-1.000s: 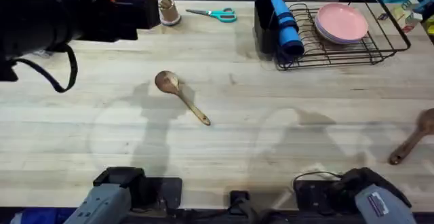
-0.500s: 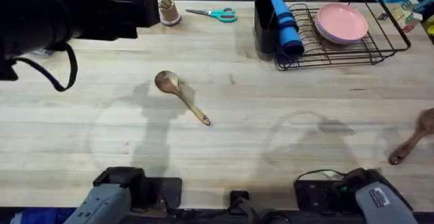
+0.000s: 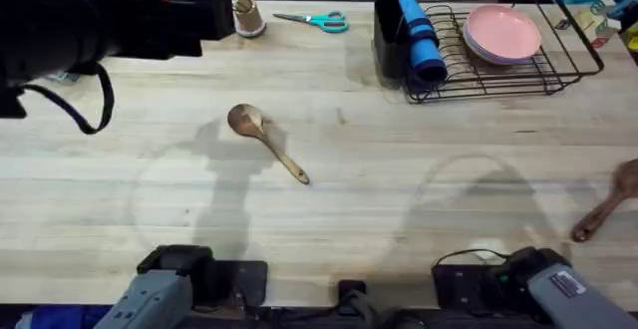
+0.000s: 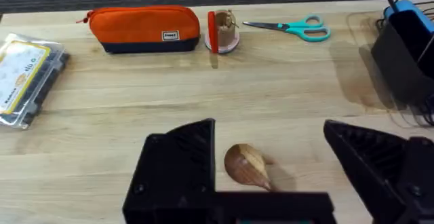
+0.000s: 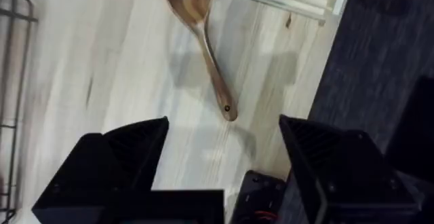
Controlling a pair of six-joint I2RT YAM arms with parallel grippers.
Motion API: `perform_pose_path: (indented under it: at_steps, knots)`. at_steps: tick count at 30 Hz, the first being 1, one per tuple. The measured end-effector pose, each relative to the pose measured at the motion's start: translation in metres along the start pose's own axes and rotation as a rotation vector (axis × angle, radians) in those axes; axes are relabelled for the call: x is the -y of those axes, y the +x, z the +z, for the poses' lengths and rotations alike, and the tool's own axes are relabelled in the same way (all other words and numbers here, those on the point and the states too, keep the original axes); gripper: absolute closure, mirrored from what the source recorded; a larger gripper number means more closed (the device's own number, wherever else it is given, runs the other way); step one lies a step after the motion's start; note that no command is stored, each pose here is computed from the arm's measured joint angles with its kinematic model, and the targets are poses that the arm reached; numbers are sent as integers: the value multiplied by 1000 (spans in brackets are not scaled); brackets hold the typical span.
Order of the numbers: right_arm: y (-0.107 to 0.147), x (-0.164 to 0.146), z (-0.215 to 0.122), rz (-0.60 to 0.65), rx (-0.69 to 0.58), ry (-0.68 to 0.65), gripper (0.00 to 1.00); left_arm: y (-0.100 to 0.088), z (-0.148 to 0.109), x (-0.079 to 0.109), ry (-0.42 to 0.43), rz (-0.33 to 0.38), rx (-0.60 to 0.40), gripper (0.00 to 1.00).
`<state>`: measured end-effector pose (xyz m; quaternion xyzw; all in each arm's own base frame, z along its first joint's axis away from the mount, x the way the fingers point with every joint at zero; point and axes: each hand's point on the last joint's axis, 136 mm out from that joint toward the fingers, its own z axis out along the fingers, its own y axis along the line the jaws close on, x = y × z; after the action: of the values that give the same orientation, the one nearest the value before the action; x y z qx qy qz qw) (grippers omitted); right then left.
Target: Pick up the spoon on the table one by one and put them onto the rack
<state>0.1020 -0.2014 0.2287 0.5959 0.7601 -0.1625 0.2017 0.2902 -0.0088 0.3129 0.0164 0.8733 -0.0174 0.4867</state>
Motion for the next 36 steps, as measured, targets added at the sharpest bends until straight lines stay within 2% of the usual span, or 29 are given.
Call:
perform_pose_path:
  at_steps: [5,6,10,16,26,27,36]
  knots:
    - [-1,1,21,-6,-71,53,5,0,0,0,0,0,0,7]
    - [-5,-3,49,-21,-143,100,5,0,0,0,0,0,0,7]
    - [-16,-12,81,-27,-171,113,6,0,0,0,0,0,0,7]
    - [-24,-15,96,-13,-141,107,6,0,0,0,0,0,0,7]
    - [3,-1,140,26,-153,133,5,0,0,0,0,0,-1,8]
    - [6,-3,158,25,-156,133,5,0,0,0,0,0,-1,8]
    - [12,-6,185,16,-197,146,4,0,0,0,0,0,-1,7]
